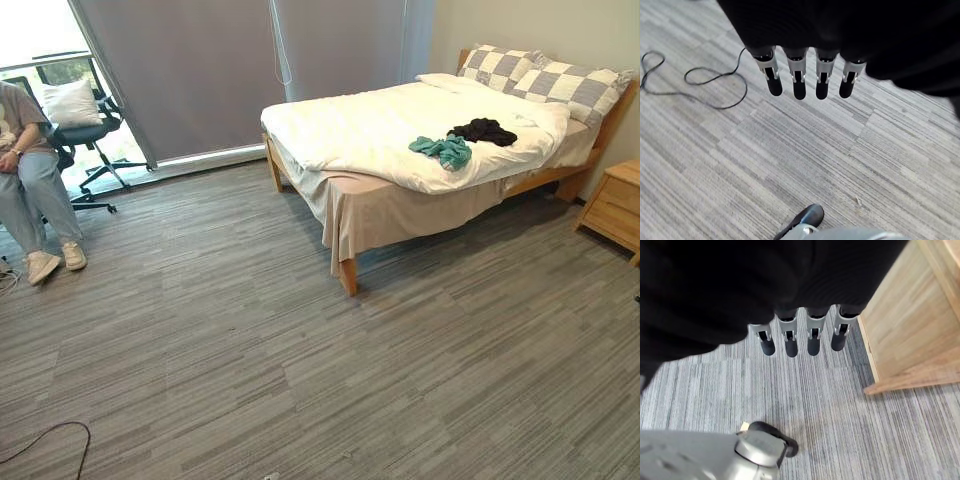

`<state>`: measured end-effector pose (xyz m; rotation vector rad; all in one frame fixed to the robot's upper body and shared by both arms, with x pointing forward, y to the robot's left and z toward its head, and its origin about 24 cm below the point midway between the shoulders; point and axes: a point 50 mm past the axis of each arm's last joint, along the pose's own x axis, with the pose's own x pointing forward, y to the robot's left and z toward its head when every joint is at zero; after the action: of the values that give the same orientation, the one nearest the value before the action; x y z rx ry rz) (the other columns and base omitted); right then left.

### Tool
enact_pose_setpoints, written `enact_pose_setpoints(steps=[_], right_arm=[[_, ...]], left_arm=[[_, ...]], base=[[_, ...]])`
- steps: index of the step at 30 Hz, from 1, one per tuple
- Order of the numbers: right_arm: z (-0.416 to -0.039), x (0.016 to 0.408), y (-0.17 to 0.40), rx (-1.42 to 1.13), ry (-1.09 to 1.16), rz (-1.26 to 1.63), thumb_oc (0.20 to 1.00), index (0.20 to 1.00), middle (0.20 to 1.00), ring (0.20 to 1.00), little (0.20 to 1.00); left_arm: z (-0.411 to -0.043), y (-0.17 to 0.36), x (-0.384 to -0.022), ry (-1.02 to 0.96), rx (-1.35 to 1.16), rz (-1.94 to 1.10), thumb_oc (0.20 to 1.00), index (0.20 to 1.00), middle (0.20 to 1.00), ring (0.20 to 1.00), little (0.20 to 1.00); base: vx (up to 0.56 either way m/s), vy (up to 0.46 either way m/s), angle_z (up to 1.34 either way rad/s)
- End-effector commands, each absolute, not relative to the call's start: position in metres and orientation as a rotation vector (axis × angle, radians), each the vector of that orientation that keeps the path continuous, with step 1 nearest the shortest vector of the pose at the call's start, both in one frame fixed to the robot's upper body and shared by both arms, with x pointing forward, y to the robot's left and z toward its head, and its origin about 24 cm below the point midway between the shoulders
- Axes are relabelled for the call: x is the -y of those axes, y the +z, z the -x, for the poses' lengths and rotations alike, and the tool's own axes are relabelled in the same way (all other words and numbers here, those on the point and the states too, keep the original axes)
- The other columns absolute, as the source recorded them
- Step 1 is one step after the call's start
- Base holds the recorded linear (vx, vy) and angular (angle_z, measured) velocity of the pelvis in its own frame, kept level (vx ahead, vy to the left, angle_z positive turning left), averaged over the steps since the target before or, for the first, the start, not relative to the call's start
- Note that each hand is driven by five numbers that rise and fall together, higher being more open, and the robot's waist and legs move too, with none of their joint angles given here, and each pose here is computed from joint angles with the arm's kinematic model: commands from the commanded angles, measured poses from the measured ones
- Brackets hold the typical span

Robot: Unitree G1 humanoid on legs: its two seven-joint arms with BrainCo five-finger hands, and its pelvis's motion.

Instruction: Tidy up the quilt and then pick up the clothes from the bed and put them into the laundry hamper.

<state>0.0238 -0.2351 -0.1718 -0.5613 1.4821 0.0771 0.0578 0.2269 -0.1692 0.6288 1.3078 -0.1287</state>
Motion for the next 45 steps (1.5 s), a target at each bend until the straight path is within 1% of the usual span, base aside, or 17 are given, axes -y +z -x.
enact_pose_setpoints(steps=[1,6,8,13,16,21,23,26,27,31,32,34,39,41,43,44,45], right_arm=[[-0.068,0.233,-0.168,-1.362,0.071,0.623,1.0,1.0,1.0,1.0,1.0],[-0.078,0.234,-0.166,-1.341,0.049,0.625,1.0,1.0,1.0,1.0,1.0],[-0.085,0.231,-0.165,-1.318,0.054,0.615,1.0,1.0,1.0,1.0,1.0],[-0.098,0.234,-0.161,-1.268,-0.042,0.543,1.0,1.0,1.0,1.0,1.0],[-0.089,0.24,-0.161,-1.292,-0.078,0.521,1.0,1.0,1.0,1.0,1.0],[-0.078,0.242,-0.164,-1.337,-0.096,0.485,1.0,1.0,1.0,1.0,1.0],[-0.066,0.243,-0.165,-1.371,-0.068,0.51,1.0,1.0,1.0,1.0,1.0],[-0.064,0.246,-0.165,-1.389,0.004,0.603,1.0,1.0,1.0,1.0,1.0],[-0.07,0.253,-0.162,-1.383,0.089,0.75,1.0,1.0,1.0,1.0,1.0],[-0.102,0.267,-0.151,-1.288,0.003,0.789,1.0,1.0,1.0,1.0,1.0],[-0.114,0.269,-0.147,-1.242,0.027,0.86,1.0,1.0,1.0,1.0,1.0],[-0.121,0.266,-0.145,-1.187,0.162,1.025,1.0,1.0,1.0,1.0,1.0],[-0.113,0.26,-0.149,-1.189,0.199,1.033,1.0,1.0,1.0,1.0,1.0],[-0.102,0.249,-0.156,-1.216,0.214,0.984,1.0,1.0,1.0,1.0,1.0],[-0.099,0.241,-0.158,-1.234,0.166,0.891,1.0,1.0,1.0,1.0,1.0],[-0.104,0.241,-0.157,-1.232,0.077,0.803,1.0,1.0,1.0,1.0,1.0],[-0.104,0.241,-0.157,-1.232,0.077,0.803,1.0,1.0,1.0,1.0,1.0]], left_arm=[[-0.098,-0.161,-0.231,-0.134,-1.179,-0.741,1.0,1.0,1.0,1.0,1.0],[-0.109,-0.158,-0.23,-0.128,-1.153,-0.736,1.0,1.0,1.0,1.0,1.0],[-0.116,-0.154,-0.239,-0.104,-1.139,-0.757,1.0,1.0,1.0,1.0,1.0],[-0.109,-0.155,-0.243,-0.08,-1.179,-0.758,1.0,1.0,1.0,1.0,1.0],[-0.101,-0.157,-0.246,-0.108,-1.206,-0.784,1.0,1.0,1.0,1.0,1.0],[-0.101,-0.157,-0.245,-0.176,-1.208,-0.844,1.0,1.0,1.0,1.0,1.0],[-0.098,-0.158,-0.245,-0.16,-1.214,-0.819,1.0,1.0,1.0,1.0,1.0],[-0.098,-0.158,-0.244,-0.149,-1.212,-0.806,1.0,1.0,1.0,1.0,1.0],[-0.116,-0.155,-0.239,-0.136,-1.153,-0.801,1.0,1.0,1.0,1.0,1.0],[-0.153,-0.144,-0.225,-0.094,-1.013,-0.81,1.0,1.0,1.0,1.0,1.0],[-0.16,-0.141,-0.22,-0.095,-0.976,-0.823,1.0,1.0,1.0,1.0,1.0],[-0.165,-0.139,-0.214,-0.09,-0.923,-0.831,1.0,1.0,1.0,1.0,1.0],[-0.154,-0.145,-0.21,-0.15,-0.966,-0.878,1.0,1.0,1.0,1.0,1.0],[-0.14,-0.151,-0.213,-0.161,-1.023,-0.885,1.0,1.0,1.0,1.0,1.0],[-0.131,-0.154,-0.218,-0.181,-1.07,-0.912,1.0,1.0,1.0,1.0,1.0],[-0.122,-0.155,-0.228,-0.155,-1.118,-0.913,1.0,1.0,1.0,1.0,1.0],[-0.122,-0.155,-0.228,-0.155,-1.118,-0.913,1.0,1.0,1.0,1.0,1.0]], base=[[0.04,0.048,-0.14],[0.02,0.051,-0.09],[-0.02,0.072,-0.14],[0.11,0.07,-0.29],[0.42,-0.083,0.01],[0.42,-0.13,0.15],[0.57,-0.205,0.3],[0.44,-0.285,0.17],[0.43,-0.497,0.24],[0.41,-0.272,0.2],[0.4,-0.015,-0.37],[0.43,0.056,-0.34],[0.44,0.086,0.01],[0.37,0.095,0.04],[0.33,0.12,0.11],[0.26,0.093,0.15],[0.25,0.068,0.64]])
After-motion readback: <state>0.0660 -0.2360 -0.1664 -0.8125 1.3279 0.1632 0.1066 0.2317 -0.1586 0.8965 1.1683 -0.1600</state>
